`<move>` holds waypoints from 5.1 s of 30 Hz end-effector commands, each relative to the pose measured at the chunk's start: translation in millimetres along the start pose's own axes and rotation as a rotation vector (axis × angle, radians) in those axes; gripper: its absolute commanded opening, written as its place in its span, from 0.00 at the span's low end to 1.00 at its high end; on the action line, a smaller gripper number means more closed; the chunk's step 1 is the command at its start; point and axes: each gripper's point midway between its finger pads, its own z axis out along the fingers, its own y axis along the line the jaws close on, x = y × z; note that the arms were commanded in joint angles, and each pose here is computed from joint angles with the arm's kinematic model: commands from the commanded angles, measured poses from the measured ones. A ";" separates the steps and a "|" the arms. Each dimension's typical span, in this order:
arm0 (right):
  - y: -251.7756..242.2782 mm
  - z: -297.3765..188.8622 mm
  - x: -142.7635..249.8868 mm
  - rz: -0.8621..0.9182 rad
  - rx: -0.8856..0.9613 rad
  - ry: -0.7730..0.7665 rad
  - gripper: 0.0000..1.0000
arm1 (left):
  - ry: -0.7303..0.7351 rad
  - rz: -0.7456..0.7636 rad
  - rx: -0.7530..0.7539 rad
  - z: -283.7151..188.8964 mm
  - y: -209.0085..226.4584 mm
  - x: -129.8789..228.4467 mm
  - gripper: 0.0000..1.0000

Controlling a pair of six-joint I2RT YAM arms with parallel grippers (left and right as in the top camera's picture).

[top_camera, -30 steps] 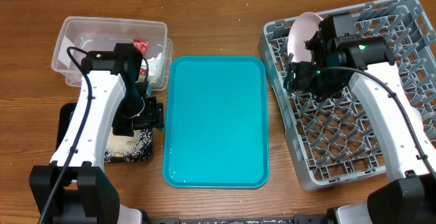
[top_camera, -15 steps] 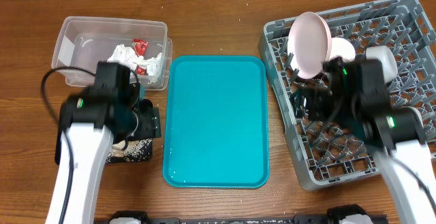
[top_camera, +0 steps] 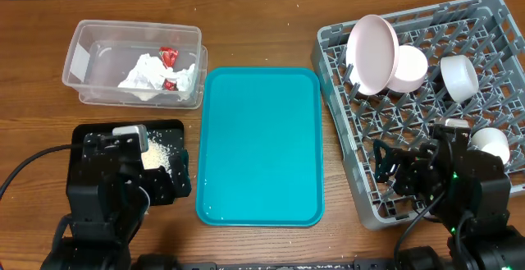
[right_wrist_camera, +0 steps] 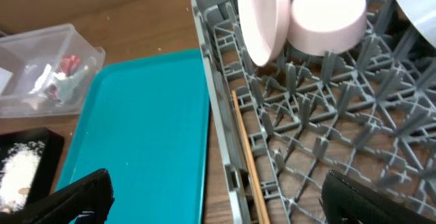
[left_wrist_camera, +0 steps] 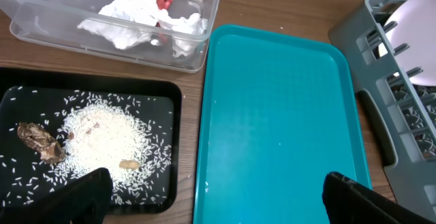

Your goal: Sort waste into correct bins and load items into the dishwasher

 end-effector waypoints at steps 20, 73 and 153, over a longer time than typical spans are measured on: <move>-5.0 1.1 3.7 0.011 0.023 0.010 1.00 | 0.012 -0.011 -0.015 3.7 3.2 4.0 1.00; -26.2 56.0 29.8 -0.390 -0.053 -0.590 1.00 | 0.013 -0.011 -0.015 3.8 3.2 4.1 1.00; -71.8 58.2 22.3 -0.089 0.102 -0.687 1.00 | -0.647 0.048 0.114 66.8 19.1 25.2 1.00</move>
